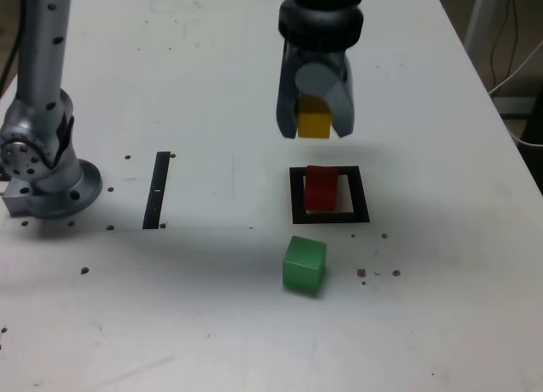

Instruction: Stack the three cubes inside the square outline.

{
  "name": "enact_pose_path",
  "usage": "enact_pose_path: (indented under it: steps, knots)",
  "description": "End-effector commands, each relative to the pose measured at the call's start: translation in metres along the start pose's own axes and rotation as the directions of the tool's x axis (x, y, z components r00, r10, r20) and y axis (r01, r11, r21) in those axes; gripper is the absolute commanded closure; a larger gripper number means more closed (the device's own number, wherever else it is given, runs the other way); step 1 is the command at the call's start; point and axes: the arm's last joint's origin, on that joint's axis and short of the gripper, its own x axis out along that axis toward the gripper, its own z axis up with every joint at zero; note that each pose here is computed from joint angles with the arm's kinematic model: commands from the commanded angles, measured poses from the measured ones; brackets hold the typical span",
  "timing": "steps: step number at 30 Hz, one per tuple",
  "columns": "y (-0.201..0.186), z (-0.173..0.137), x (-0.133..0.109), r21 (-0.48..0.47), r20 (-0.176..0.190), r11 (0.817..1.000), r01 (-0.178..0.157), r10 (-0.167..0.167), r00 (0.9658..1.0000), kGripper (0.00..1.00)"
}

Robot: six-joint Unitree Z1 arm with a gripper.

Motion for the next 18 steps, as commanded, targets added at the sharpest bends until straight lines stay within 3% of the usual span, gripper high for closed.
enact_pose_path:
  steps: [1, 8, 18]
  knots:
    - [-0.011, -0.002, -0.008, 0.02, 0.004, 1.0, -0.008, 0.008, 1.0, 0.74]
    - [-0.034, 0.0, -0.002, 0.041, -0.003, 0.999, 0.013, -0.012, 0.9999, 0.74]
    - [-0.038, 0.008, 0.016, 0.041, 0.002, 0.998, 0.04, -0.04, 0.9992, 0.74]
